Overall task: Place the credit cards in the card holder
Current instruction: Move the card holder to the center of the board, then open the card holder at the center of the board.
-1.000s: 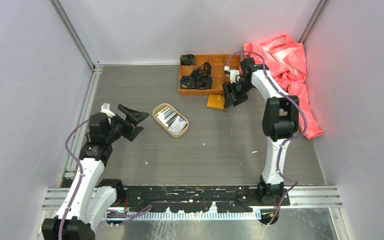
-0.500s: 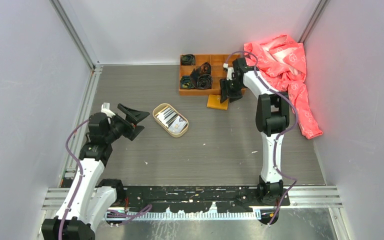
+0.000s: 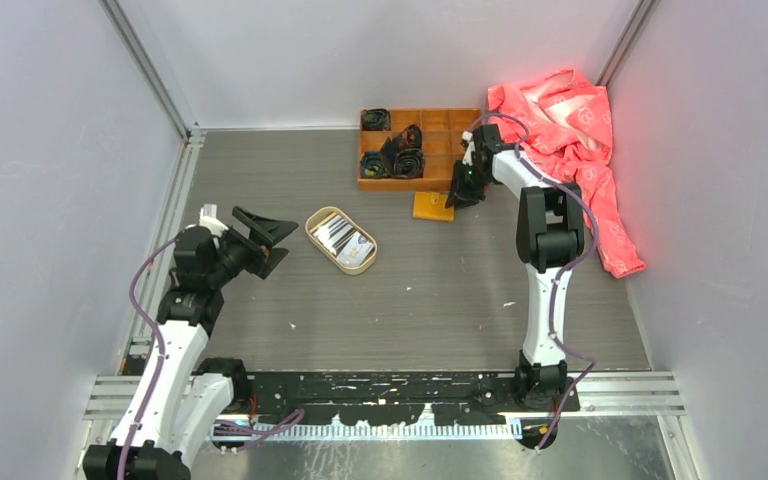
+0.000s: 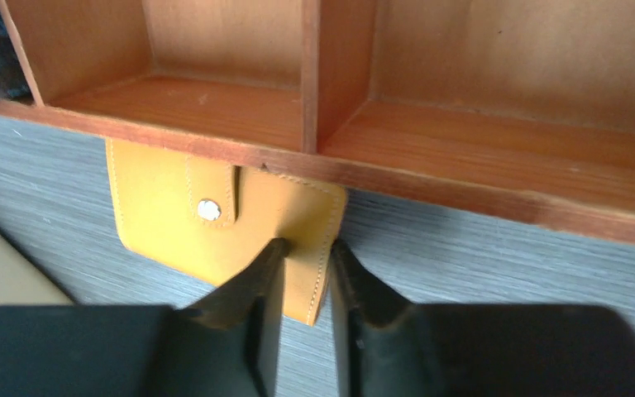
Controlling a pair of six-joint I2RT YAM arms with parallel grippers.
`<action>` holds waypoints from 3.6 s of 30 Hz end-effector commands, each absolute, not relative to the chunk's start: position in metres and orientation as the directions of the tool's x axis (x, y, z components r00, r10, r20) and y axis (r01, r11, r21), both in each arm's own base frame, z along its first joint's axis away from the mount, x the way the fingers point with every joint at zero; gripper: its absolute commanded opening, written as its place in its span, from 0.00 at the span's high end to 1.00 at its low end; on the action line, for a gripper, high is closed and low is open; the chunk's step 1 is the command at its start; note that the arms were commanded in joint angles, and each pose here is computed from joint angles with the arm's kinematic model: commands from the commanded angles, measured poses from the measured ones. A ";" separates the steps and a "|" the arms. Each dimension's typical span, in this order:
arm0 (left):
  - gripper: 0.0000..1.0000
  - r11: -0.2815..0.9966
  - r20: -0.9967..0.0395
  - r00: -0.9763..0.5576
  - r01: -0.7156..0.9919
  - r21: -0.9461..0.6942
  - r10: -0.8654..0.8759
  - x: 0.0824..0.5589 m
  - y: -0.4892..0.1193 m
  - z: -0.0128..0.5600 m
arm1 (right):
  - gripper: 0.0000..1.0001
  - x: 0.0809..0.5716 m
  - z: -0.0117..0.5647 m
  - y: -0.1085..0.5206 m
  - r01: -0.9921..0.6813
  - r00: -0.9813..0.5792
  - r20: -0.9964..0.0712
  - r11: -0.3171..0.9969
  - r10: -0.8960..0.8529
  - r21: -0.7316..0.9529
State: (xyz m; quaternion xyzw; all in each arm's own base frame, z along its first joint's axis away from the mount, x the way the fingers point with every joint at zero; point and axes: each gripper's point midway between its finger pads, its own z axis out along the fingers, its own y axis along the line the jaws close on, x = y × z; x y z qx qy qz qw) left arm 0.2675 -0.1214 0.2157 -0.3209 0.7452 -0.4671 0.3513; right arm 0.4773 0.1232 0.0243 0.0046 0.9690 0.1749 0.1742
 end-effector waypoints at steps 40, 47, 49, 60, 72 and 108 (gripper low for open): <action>0.38 0.601 -0.668 -0.638 0.377 -0.705 -0.384 0.199 -0.277 0.165 | 0.01 0.222 0.110 0.170 -0.976 -0.093 -0.725 -0.082 -0.683 0.202; 0.38 0.630 -0.628 -0.649 0.284 -0.723 -0.429 0.193 -0.253 0.139 | 0.00 0.254 0.067 0.164 -0.986 -0.167 -0.621 0.118 -0.766 0.121; 0.40 0.614 -0.610 -0.654 0.272 -0.741 -0.446 0.190 -0.251 0.132 | 0.01 0.253 0.053 0.165 -0.986 -0.167 -0.612 0.122 -0.773 0.115; 0.51 0.602 -0.560 -0.725 0.253 -0.757 -0.400 0.169 -0.262 0.104 | 0.18 0.240 0.025 0.164 -0.987 -0.144 -0.461 0.095 -0.876 0.127; 0.51 0.615 -0.572 -0.718 0.256 -0.746 -0.396 0.156 -0.258 0.094 | 0.44 0.184 0.049 0.205 -0.950 -0.254 -0.487 0.120 -0.836 0.290; 0.67 0.586 -0.586 -0.768 0.357 -0.727 -0.260 0.156 -0.330 0.047 | 0.49 0.175 0.026 0.234 -0.699 0.654 -0.465 -0.711 -0.597 -0.070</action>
